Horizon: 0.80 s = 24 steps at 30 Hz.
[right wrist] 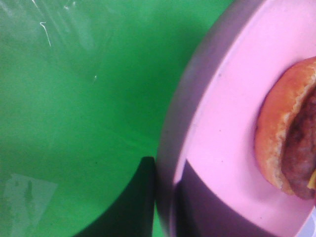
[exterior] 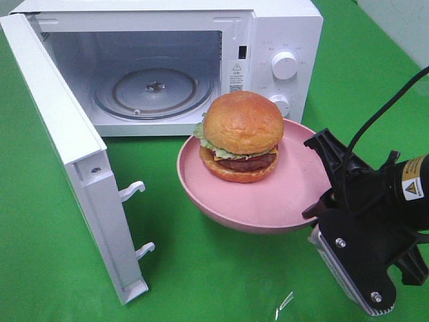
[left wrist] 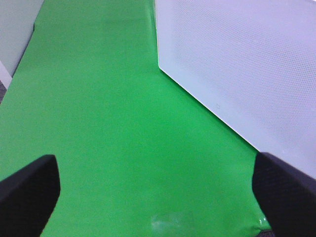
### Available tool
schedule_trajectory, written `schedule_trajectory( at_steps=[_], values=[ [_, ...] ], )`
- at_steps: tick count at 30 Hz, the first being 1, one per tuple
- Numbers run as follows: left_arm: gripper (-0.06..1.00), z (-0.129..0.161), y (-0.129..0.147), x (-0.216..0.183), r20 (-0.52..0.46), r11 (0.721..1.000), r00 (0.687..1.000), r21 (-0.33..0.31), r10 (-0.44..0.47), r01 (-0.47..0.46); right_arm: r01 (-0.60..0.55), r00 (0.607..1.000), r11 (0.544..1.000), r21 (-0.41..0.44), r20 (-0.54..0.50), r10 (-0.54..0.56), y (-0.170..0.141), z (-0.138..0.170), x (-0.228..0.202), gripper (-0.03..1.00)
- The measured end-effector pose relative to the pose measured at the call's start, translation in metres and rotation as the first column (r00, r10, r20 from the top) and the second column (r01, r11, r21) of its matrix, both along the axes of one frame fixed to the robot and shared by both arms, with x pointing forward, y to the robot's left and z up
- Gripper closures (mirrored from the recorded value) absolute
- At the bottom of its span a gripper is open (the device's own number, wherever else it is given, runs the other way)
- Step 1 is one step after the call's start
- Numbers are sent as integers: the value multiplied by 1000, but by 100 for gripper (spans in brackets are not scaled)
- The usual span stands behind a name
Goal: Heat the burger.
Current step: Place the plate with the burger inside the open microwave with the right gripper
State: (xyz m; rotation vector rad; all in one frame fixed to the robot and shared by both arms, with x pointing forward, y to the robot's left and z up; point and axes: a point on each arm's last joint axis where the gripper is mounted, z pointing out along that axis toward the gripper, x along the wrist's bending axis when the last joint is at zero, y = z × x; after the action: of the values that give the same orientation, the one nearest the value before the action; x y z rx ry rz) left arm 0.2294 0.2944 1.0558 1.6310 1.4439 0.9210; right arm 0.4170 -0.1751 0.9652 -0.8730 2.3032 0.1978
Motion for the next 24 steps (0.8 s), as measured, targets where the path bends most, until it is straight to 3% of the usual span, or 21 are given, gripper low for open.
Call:
schedule_trajectory(
  at_steps=[10, 24],
  values=[
    [-3, 0, 0, 0, 1, 1000, 1000, 0, 0, 0, 21, 1000, 1000, 1, 19, -21, 11, 3, 18, 89],
    [-3, 0, 0, 0, 1, 1000, 1000, 0, 0, 0, -39, 999, 999, 7, 24, 39, 46, -4, 40, 88]
  ],
)
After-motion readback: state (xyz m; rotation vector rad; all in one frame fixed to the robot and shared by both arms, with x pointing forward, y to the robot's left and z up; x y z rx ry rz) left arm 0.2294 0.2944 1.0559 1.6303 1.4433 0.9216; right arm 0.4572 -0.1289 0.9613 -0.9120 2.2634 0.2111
